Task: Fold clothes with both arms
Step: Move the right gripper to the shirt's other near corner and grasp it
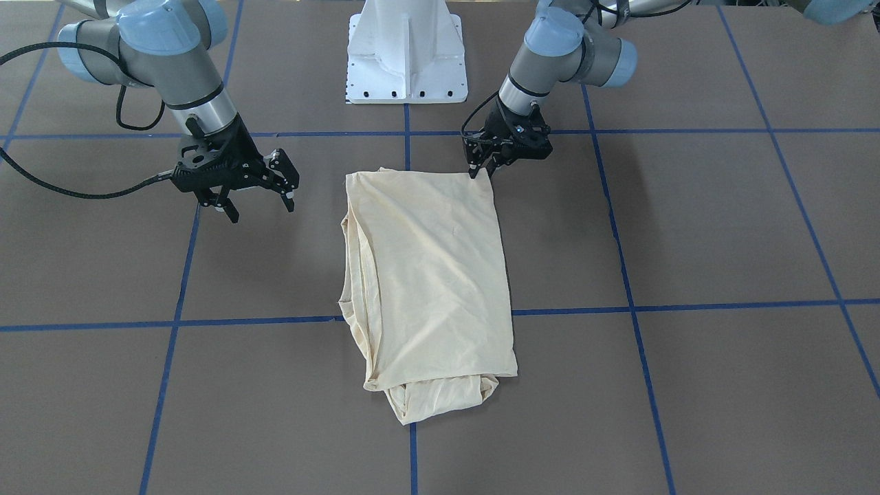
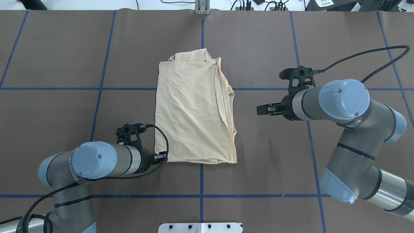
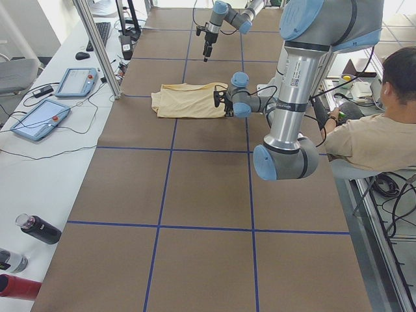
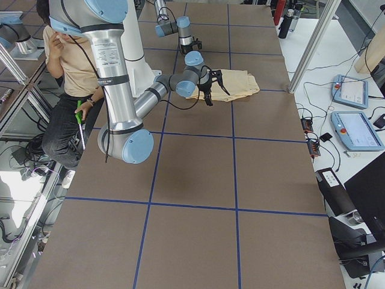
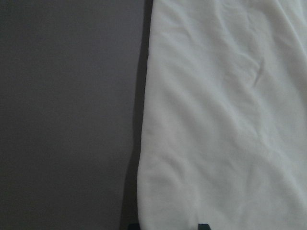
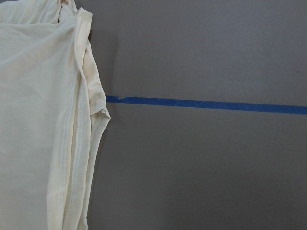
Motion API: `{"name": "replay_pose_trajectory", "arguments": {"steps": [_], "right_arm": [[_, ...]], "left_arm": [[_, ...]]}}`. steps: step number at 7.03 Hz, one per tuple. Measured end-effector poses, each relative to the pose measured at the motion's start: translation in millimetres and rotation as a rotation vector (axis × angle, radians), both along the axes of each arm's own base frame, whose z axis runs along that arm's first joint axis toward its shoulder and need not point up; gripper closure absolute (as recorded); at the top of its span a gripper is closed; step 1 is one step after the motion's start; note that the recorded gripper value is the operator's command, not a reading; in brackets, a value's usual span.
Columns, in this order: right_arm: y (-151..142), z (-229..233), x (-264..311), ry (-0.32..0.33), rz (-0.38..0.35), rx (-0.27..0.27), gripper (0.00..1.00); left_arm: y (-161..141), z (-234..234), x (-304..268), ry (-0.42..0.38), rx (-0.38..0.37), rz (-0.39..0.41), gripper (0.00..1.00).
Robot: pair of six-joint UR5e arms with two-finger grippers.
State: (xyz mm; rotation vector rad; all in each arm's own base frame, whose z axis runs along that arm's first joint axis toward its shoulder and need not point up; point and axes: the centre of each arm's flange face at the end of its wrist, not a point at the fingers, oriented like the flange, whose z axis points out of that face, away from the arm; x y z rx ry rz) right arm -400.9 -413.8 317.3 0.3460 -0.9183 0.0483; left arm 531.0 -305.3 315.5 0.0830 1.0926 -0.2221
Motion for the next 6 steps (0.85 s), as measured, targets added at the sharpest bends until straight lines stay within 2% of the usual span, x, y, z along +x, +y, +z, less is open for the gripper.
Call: {"name": "replay_pose_trajectory", "arguments": {"steps": [1,3,6], "right_arm": [[-1,-2,-5,-0.001,0.009,-0.011,0.04],[1,-19,-38,-0.045,0.085,-0.082,0.09],[35,-65,-120,-0.078,0.235,-0.190,0.14]], "left_arm": [[0,0,0,0.000,0.001,0.000,1.00],[0,-1,0,0.001,0.001,0.001,1.00],[0,-2,-1,0.005,0.002,0.000,1.00]]}}
